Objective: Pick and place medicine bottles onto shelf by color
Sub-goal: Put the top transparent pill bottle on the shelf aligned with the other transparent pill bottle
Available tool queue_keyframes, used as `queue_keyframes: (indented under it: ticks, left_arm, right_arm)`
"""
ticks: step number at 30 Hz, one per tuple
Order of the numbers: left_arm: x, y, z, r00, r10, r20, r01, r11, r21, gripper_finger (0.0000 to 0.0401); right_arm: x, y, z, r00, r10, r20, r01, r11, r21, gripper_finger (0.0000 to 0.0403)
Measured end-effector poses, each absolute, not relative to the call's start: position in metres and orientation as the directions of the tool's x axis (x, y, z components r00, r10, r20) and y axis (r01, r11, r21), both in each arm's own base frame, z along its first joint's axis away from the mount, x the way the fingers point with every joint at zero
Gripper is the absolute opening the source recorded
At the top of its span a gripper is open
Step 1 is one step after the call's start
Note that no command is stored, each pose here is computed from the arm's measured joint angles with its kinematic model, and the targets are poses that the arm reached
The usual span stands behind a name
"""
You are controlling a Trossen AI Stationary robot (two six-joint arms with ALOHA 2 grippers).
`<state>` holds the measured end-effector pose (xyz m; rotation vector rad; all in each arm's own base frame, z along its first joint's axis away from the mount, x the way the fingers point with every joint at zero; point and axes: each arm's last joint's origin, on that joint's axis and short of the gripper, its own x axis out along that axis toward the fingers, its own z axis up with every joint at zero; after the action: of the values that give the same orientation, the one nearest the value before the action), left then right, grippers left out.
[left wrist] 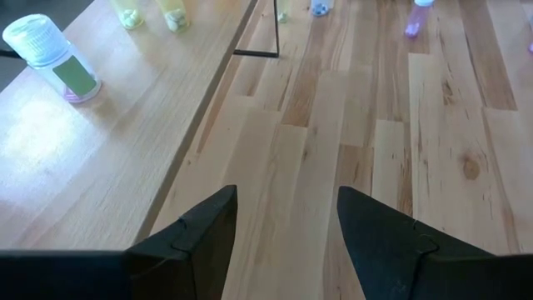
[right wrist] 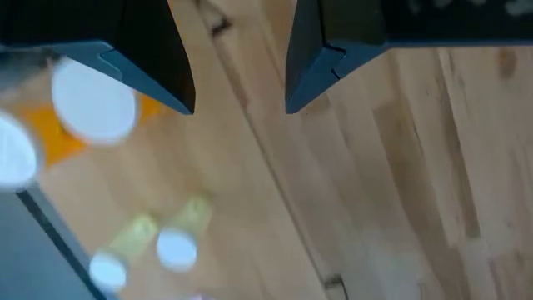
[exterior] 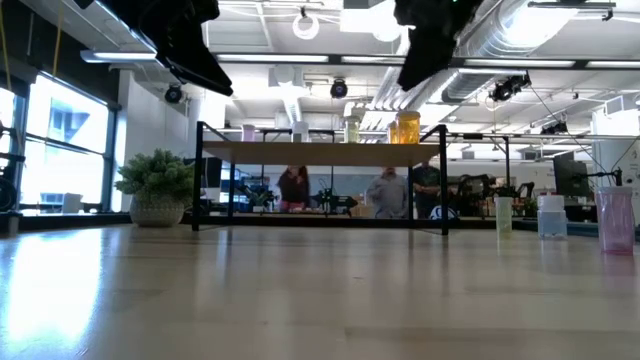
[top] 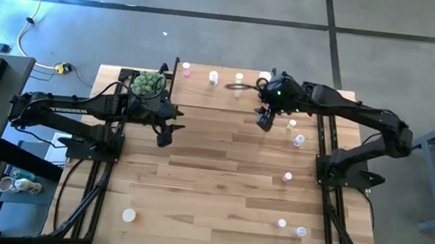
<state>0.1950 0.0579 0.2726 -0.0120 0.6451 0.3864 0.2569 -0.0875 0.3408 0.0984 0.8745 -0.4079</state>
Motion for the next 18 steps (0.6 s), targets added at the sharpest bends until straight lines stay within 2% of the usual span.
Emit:
queue_keyframes:
  ticks: [8,12,18]
  left_arm:
    - [0.195,0.058,0.272,0.728,0.347,-0.591,-0.354,0.929,0.108,0.0200]
    - [0.195,0.058,0.272,0.727,0.346,-0.593,-0.354,0.929,0.109,0.0200]
    - [0.195,0.058,0.272,0.726,0.347,-0.593,-0.355,0.929,0.109,0.0200]
  right_arm:
    - [0.248,-0.051,0.334,0.423,-0.392,-0.817,0.473,0.865,-0.170,0.0179]
    - [0.240,-0.038,0.305,0.355,-0.460,-0.814,0.489,0.833,-0.257,0.0179]
    - [0.221,-0.022,0.273,0.358,-0.427,-0.830,0.561,0.810,-0.174,0.0179]
